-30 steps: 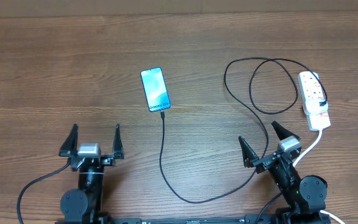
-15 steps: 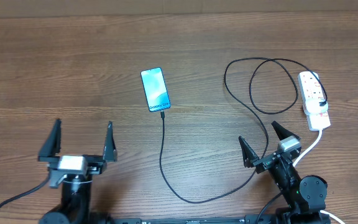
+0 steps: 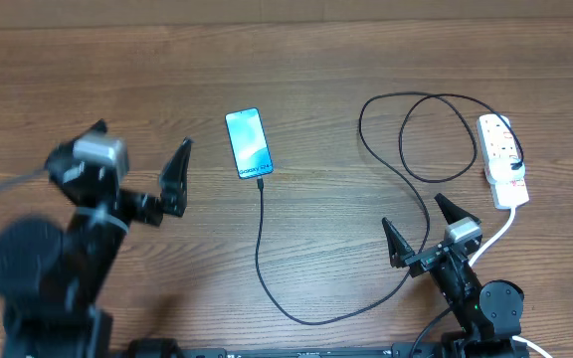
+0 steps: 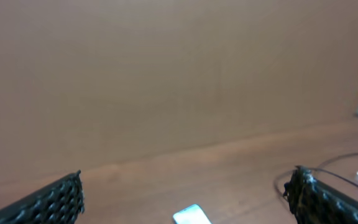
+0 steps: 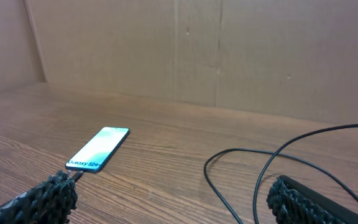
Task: Plug charger to phone and switch on socket
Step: 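Move the left gripper forward to the phone's top edge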
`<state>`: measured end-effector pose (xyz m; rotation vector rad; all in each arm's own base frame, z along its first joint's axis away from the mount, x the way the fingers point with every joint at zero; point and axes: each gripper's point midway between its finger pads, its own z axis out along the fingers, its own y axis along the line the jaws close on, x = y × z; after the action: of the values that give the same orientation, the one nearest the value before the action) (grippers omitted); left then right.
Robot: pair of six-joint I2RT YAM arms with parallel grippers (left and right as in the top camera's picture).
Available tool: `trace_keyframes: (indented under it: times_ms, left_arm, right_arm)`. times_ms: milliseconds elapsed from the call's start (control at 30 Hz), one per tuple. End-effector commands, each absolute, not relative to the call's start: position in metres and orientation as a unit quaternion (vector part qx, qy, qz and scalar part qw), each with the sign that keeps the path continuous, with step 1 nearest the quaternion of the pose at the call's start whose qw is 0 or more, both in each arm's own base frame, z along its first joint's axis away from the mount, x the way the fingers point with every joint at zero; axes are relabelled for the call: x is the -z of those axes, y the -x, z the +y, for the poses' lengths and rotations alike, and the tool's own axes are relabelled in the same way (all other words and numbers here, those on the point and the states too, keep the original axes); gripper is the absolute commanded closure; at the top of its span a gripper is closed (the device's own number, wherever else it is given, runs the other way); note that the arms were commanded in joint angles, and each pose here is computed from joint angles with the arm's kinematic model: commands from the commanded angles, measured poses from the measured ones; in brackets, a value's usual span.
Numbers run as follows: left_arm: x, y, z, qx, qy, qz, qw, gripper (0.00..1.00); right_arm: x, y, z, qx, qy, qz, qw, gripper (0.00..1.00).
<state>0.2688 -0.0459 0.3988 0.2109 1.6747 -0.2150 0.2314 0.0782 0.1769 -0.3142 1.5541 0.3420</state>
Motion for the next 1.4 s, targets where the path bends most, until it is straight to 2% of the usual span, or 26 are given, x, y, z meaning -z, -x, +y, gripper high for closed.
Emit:
trace_keyframes:
  times_ms: [0,200,533,867,900,933,967,1000,1033,1100,1133,1367]
  left_arm:
    - [-0.405,-0.288,-0.061,0.143,-0.109,0.77,0.612,0.0]
    - [-0.366,-0.324,-0.063,0.168,-0.078,0.859,0.477,0.0]
    - [-0.234,-0.356,-0.083,0.188,-0.057,0.955,0.222,0.0]
    - [-0.144,-0.39,-0.108,0.228,-0.046,0.966,0.115,0.0]
    - [-0.135,-0.391,-0.109,0.228,-0.044,0.967,0.105,0.03]
    - [-0.125,-0.391,-0.11,0.228,-0.041,0.968,0.093,0.2]
    - [-0.117,-0.391,-0.111,0.227,-0.033,0.97,0.081,0.43]
    - [-0.109,-0.391,-0.111,0.228,-0.021,0.971,0.068,0.59]
    - [-0.1,-0.391,-0.112,0.228,-0.005,0.972,0.054,0.73]
    - [-0.085,-0.389,-0.113,0.226,0.008,0.974,0.03,0.93]
    - [-0.079,-0.388,-0.114,0.224,0.011,0.974,0.021,0.96]
    - [-0.048,-0.382,-0.105,0.161,0.031,0.986,-0.013,0.96]
  right_arm:
    - [-0.176,-0.231,0.079,-0.152,0.141,0.693,0.691,0.0]
    - [-0.176,-0.231,0.079,-0.152,0.141,0.693,0.69,0.0]
    - [-0.176,-0.231,0.079,-0.152,0.141,0.693,0.691,0.0]
    - [-0.176,-0.231,0.079,-0.152,0.141,0.693,0.691,0.0]
    - [-0.176,-0.231,0.079,-0.152,0.141,0.693,0.691,0.0]
    - [-0.176,-0.231,0.079,-0.152,0.141,0.693,0.691,0.0]
    - [-0.176,-0.231,0.079,-0.152,0.141,0.693,0.691,0.0]
    - [-0.176,-0.231,0.079,-0.152,0.141,0.693,0.691,0.0]
    - [-0.176,-0.231,0.079,-0.152,0.141,0.693,0.691,0.0]
    - [-0.176,-0.231,0.079,-0.152,0.141,0.693,0.691,0.0]
    - [-0.176,-0.231,0.079,-0.152,0.141,0.693,0.691,0.0]
    - [-0.176,-0.231,0.079,-0.152,0.141,0.693,0.691,0.0]
